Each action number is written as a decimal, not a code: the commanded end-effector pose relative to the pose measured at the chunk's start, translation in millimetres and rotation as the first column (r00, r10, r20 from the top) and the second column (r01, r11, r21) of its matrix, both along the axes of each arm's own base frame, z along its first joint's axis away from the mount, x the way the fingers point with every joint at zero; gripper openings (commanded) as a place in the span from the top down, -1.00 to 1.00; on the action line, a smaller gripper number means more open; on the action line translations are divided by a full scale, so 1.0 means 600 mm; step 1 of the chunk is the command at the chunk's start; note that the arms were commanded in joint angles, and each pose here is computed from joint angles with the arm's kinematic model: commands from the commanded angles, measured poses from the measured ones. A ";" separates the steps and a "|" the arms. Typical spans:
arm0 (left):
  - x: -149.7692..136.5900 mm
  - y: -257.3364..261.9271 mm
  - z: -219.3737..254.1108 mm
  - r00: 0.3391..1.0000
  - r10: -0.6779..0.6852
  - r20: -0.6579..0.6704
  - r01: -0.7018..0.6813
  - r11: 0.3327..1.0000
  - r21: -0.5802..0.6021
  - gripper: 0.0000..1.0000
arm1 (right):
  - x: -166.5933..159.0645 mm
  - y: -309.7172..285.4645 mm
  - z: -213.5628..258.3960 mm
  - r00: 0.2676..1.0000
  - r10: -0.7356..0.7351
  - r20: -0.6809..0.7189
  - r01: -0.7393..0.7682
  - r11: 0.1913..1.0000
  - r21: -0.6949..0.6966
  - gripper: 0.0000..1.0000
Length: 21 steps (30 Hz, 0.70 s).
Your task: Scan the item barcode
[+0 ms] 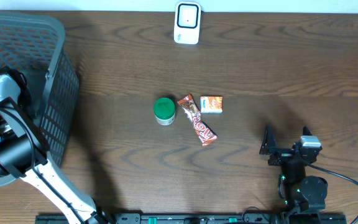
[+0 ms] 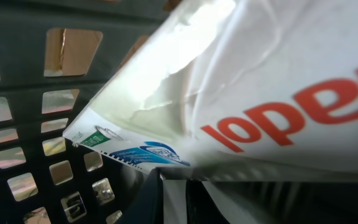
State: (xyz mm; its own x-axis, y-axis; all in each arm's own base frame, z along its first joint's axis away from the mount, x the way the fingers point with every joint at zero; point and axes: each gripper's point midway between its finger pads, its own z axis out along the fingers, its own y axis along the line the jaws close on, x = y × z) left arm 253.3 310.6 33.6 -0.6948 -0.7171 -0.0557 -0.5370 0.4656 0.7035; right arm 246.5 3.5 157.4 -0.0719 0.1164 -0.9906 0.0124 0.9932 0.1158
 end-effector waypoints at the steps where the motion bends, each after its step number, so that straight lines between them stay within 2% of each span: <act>1: 0.002 -0.012 -0.027 1.000 0.000 -0.011 0.000 0.999 -0.034 0.85 | 0.000 0.000 -0.002 1.000 0.000 -0.004 0.000 1.000 -0.013 -0.99; 7: 0.040 -0.039 -0.024 0.998 -0.069 0.005 0.069 0.997 -0.024 0.85 | 0.000 0.000 -0.002 1.000 0.000 -0.004 0.000 1.000 -0.013 -0.99; 12: 0.098 -0.075 -0.005 0.981 -0.185 0.051 0.185 0.983 -0.002 0.85 | 0.000 0.000 -0.002 1.000 0.000 -0.004 0.000 1.000 -0.013 -0.99; 13: 0.113 -0.083 0.001 0.975 -0.213 0.065 0.213 0.977 0.007 0.79 | 0.000 0.000 -0.002 1.000 0.000 -0.004 0.000 1.000 -0.013 -0.98; 16: 0.145 -0.102 0.019 0.959 -0.257 0.117 0.254 0.966 0.041 -0.12 | 0.000 0.000 -0.002 1.000 0.000 -0.004 0.000 1.000 -0.013 -0.98; 17: 0.152 -0.107 0.023 0.955 -0.266 0.134 0.262 0.964 0.044 -0.34 | 0.000 0.000 -0.002 1.000 0.000 -0.004 0.000 1.000 -0.013 -0.98; 19: 0.164 -0.116 0.031 0.946 -0.269 0.178 0.266 0.963 0.044 -0.58 | 0.000 0.000 -0.002 1.000 0.000 -0.004 0.000 1.000 -0.013 -0.99; 21: 0.173 -0.116 0.041 0.939 -0.263 0.222 0.257 0.965 0.056 -0.68 | 0.000 0.000 -0.002 1.000 0.000 -0.004 0.000 1.000 -0.013 -0.98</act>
